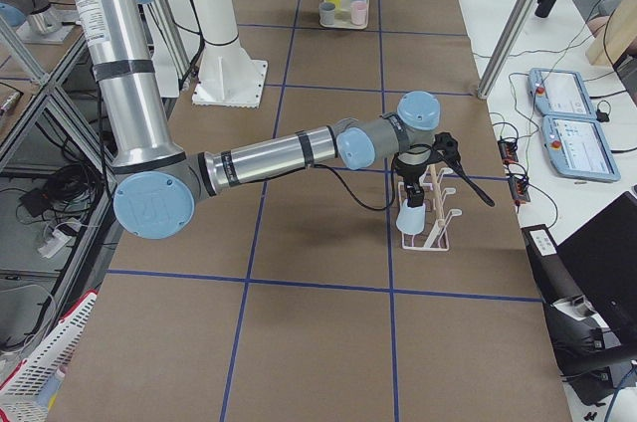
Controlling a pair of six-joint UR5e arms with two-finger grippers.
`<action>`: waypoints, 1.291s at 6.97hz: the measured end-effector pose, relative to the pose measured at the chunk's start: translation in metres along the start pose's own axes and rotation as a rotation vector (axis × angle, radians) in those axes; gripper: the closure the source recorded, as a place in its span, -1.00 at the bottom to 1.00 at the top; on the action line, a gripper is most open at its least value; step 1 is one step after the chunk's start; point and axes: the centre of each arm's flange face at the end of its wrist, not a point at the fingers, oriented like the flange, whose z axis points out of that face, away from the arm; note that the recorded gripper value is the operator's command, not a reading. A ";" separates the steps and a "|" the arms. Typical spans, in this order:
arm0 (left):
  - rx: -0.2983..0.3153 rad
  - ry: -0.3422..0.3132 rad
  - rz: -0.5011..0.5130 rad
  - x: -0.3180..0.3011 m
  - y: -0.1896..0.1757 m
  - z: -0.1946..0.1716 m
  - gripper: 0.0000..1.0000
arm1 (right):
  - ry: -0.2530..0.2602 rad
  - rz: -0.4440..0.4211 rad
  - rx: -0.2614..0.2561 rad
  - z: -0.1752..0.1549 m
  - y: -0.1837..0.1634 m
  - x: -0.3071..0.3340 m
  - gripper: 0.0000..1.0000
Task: Transfer IKEA cup to right arm and place on rack
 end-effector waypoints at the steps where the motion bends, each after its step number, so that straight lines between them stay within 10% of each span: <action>1: -0.004 0.001 0.002 0.002 0.001 0.002 0.72 | -0.006 -0.003 0.002 -0.001 0.000 -0.002 -1.00; 2: -0.009 0.001 0.008 0.005 0.001 0.004 1.00 | -0.022 -0.005 0.005 -0.005 0.005 -0.006 -1.00; 9: -0.008 0.123 -0.022 0.016 -0.001 -0.034 1.00 | -0.057 0.018 0.026 -0.024 0.033 -0.025 -1.00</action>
